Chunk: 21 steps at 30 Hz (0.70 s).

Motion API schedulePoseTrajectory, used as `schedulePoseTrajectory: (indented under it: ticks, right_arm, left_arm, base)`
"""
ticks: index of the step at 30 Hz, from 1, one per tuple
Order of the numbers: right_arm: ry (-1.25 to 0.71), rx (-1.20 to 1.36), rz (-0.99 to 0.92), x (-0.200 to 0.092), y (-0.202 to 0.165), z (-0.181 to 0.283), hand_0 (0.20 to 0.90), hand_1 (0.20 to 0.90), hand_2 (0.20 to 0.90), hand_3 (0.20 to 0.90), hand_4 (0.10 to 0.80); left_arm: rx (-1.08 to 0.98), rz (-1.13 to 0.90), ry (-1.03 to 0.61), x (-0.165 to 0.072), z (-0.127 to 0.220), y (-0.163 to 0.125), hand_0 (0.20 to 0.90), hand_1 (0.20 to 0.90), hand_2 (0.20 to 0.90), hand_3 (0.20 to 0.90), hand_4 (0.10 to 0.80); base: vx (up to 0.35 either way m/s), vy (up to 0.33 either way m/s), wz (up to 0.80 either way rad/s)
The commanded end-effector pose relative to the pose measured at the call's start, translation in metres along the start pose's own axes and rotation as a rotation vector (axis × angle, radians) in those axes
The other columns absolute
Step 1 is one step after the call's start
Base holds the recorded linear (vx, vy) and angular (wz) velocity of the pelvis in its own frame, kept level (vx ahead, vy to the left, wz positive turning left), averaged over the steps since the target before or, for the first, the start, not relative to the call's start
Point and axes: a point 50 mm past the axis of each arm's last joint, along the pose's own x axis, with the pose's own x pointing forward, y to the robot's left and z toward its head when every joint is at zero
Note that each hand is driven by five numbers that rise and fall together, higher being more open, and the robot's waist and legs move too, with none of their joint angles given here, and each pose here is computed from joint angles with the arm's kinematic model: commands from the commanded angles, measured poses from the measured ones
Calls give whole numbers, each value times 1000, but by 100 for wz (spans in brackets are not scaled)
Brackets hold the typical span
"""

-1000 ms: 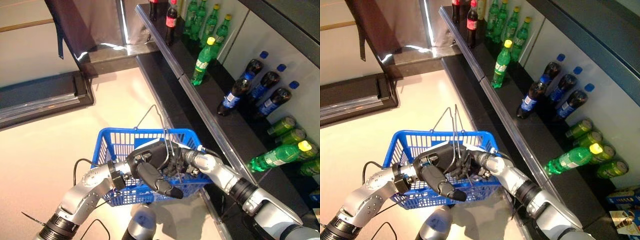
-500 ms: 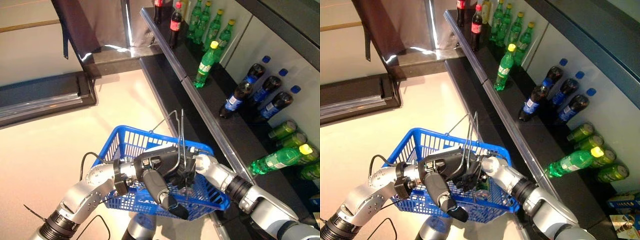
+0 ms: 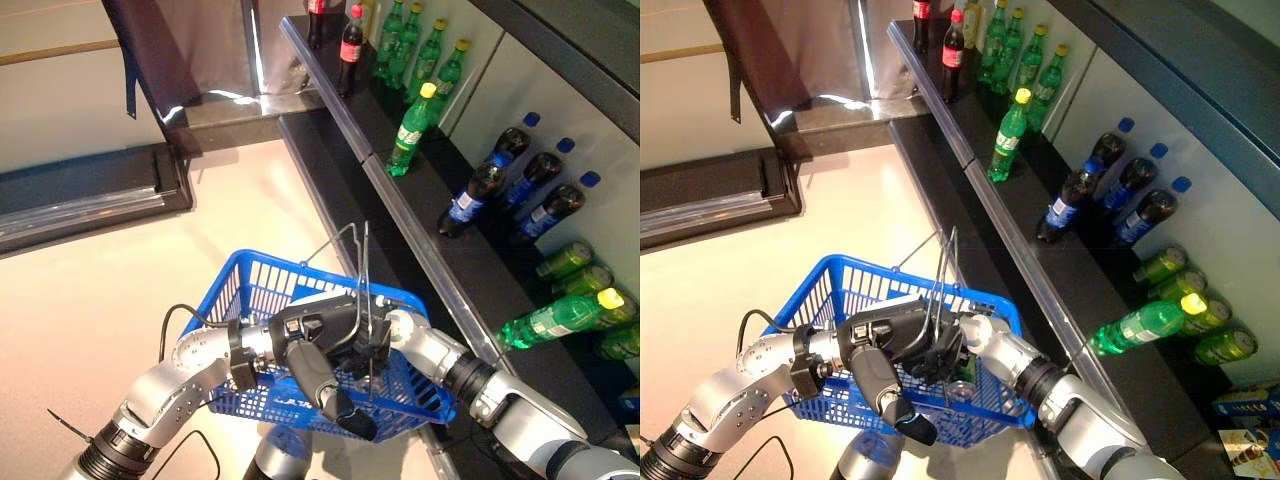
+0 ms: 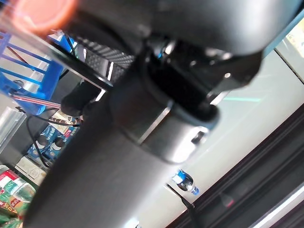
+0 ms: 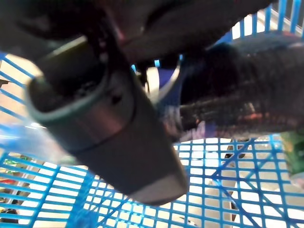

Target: Pick up the drink and place into the basket.

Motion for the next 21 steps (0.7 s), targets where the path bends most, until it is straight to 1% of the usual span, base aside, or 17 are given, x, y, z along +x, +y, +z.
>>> schedulePoseTrajectory:
  ticks: [1, 16, 21]
  right_arm:
    - [-91, -39, 29, 13, 6, 27, 900, 900, 900, 900, 800]
    - [-110, 29, -26, 11, 4, 27, 900, 900, 900, 900, 800]
    - [-124, 59, -96, 2, -6, 26, 900, 900, 900, 900, 800]
  left_arm:
    - [196, -463, -574, 39, 83, -57, 300, 300, 300, 200, 100]
    - [194, -421, -576, 39, 82, -54, 300, 300, 300, 200, 100]
    - [210, -334, -586, 35, 82, -47, 300, 300, 300, 200, 100]
  base:
    - [0, 0, 0]
    - [0, 0, 0]
    - [0, 0, 0]
